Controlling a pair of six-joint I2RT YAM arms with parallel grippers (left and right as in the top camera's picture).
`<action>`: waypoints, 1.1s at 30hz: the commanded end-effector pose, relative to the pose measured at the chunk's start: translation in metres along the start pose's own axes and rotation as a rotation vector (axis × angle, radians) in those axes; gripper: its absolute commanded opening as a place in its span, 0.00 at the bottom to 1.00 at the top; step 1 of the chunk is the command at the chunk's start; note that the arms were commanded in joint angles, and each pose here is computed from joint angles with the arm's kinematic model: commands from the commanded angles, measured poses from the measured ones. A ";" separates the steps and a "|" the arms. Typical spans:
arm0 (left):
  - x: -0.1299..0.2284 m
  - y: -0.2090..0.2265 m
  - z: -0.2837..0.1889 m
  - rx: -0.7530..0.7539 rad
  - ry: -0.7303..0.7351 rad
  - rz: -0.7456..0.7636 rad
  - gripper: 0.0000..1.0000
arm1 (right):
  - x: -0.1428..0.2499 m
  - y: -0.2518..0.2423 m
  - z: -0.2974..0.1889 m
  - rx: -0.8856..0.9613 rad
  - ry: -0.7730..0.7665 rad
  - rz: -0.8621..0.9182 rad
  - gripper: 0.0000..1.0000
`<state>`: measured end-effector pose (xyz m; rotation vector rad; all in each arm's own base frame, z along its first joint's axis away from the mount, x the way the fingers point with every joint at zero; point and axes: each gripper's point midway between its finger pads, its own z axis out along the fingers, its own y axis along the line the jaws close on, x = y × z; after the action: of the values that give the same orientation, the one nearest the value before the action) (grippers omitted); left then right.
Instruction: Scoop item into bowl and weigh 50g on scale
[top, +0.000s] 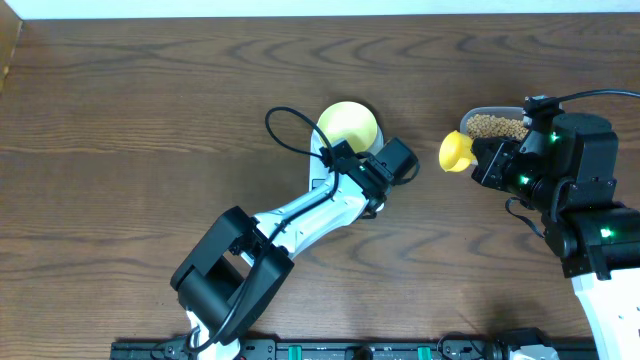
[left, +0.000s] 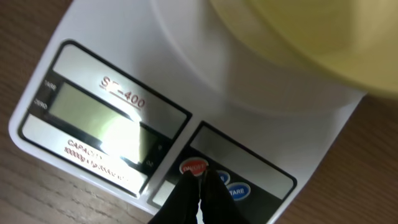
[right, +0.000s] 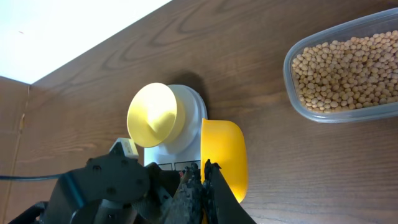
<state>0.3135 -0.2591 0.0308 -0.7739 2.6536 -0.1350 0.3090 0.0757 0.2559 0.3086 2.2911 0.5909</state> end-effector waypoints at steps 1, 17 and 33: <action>0.003 0.005 0.005 -0.026 -0.005 -0.025 0.07 | -0.007 0.000 -0.003 0.004 -0.019 -0.022 0.01; -0.004 0.010 0.005 -0.050 -0.050 -0.020 0.07 | -0.006 0.000 -0.003 0.006 -0.016 -0.027 0.01; -0.004 0.014 0.007 -0.068 -0.056 -0.014 0.07 | -0.005 0.000 -0.003 0.007 -0.013 -0.026 0.01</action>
<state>0.3123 -0.2518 0.0294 -0.8063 2.6258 -0.0833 0.3080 0.0755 0.2547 0.3023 2.2976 0.5859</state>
